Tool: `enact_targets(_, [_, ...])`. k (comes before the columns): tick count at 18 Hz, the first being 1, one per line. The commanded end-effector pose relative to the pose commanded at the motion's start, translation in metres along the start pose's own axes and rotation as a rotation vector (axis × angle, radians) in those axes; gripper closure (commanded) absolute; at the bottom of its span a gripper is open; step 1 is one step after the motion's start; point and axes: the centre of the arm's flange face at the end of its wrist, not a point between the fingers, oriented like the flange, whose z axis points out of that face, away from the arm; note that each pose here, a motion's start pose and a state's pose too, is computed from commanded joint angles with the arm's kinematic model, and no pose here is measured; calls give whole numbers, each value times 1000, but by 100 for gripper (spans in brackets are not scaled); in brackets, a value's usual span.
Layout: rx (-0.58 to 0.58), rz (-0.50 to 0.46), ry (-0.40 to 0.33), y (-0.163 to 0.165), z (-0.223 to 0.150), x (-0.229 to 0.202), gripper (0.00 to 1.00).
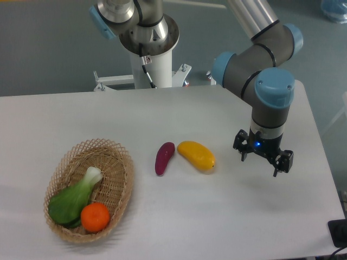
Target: Pick up the orange from the basket
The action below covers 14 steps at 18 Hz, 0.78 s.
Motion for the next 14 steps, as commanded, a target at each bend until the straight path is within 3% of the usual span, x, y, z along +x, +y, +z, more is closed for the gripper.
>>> enact_targets(11, [11, -14, 7, -8, -8, 9, 0])
enact_targets(14, [15, -10, 32, -34, 0, 38, 0])
